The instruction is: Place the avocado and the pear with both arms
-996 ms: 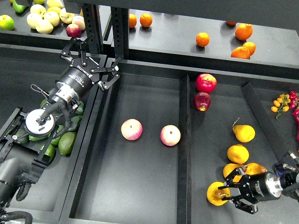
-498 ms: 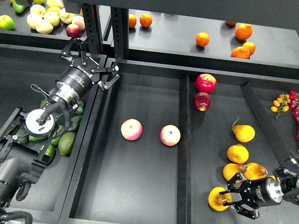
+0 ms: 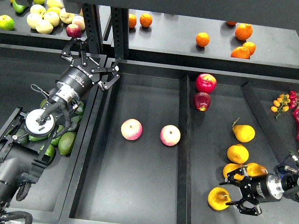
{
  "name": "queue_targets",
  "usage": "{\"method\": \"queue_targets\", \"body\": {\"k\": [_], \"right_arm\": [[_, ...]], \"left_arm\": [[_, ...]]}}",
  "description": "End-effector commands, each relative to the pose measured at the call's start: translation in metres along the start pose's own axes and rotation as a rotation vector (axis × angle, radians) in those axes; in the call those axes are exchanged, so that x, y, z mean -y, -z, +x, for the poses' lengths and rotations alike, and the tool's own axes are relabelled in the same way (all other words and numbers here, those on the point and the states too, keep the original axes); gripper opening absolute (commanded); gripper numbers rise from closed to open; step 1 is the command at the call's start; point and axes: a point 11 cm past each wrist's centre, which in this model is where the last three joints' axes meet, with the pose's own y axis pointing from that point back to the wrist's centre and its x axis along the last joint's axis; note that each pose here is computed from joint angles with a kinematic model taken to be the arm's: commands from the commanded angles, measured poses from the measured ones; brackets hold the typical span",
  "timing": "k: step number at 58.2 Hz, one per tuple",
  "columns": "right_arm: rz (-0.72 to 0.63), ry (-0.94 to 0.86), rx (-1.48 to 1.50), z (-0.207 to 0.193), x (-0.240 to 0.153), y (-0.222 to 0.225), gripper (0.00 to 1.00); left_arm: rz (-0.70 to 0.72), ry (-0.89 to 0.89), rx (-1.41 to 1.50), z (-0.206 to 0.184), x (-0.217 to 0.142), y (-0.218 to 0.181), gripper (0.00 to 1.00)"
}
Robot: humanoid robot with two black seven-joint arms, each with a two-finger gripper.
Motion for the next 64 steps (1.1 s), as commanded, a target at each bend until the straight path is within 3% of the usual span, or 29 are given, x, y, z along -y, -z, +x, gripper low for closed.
{"method": "queue_targets", "body": {"k": [1,15,27,40,51,64], "right_arm": [[0.121,0.036,0.037,-0.007,-0.005,0.029,0.98],[0.398,0.076,0.149,-0.005,-0.023,0.092,0.99],[0.619,0.193,0.327,-0.019,-0.013,0.133,0.99],[0.72,0.293,0.437,-0.035,-0.001,0.149,0.99],[0.794,0.492,0.58,-0.084,0.034,0.162,0.99],[0.854,0.6,0.656,-0.108,0.04,0.177,0.99]], "left_arm": [[0.002,-0.001,0.0,0.0,0.0,0.001,0.99],[-0.001,-0.003,0.0,-0.001,0.0,0.0,0.99],[0.001,-0.002,-0.001,-0.001,0.0,0.001,0.99],[0.007,-0.015,-0.003,0.003,0.001,0.002,0.99],[0.008,-0.015,-0.002,0.003,0.004,0.002,0.99],[0.005,-0.017,0.0,0.003,0.01,-0.001,0.99]]}}
